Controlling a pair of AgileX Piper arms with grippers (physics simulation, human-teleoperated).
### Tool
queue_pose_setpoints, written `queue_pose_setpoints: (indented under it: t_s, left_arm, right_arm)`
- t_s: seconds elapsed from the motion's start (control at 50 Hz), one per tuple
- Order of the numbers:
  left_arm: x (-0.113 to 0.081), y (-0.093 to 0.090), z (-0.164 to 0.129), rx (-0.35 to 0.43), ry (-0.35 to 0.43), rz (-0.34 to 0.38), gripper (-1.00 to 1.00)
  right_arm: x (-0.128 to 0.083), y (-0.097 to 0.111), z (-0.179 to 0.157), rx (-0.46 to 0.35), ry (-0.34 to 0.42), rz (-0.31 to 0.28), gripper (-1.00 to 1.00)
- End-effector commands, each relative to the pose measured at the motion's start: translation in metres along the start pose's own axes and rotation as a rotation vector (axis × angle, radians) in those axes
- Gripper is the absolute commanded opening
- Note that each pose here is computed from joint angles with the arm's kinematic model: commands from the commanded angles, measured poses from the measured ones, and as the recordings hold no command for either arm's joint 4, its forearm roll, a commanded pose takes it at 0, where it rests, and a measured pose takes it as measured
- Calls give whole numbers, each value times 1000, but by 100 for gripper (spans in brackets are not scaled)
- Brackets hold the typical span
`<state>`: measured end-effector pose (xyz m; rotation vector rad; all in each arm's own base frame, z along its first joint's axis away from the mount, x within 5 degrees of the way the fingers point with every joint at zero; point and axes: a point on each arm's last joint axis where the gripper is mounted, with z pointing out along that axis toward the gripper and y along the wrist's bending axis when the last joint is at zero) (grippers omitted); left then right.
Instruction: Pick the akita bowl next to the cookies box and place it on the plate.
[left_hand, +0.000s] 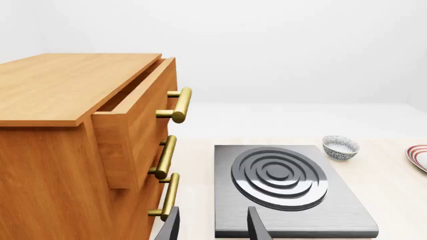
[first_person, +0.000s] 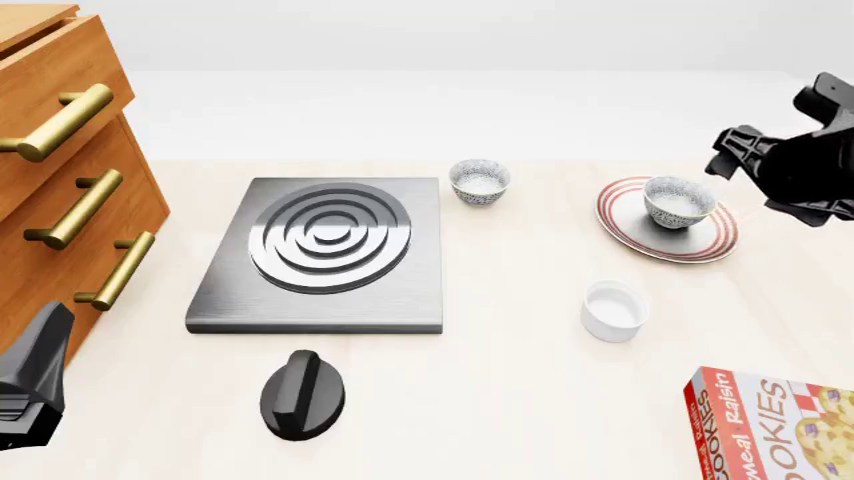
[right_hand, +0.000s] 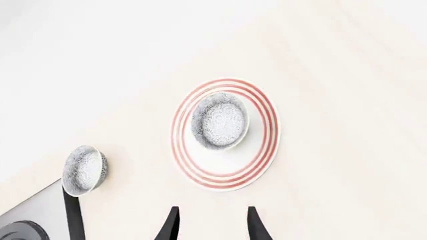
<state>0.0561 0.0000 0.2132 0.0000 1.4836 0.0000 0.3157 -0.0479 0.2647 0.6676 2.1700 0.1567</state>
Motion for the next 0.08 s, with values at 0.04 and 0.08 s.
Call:
queue_pose_setpoints:
  t_s: [0.04,0.08]
  left_arm:
    - [0,0,0,0,0,0,100]
    - [0,0,0,0,0,0,100]
  right_arm:
    - [19,1,-45,-61,-64,-4,100]
    - [23,-2,-51,-63,-73,-1,100]
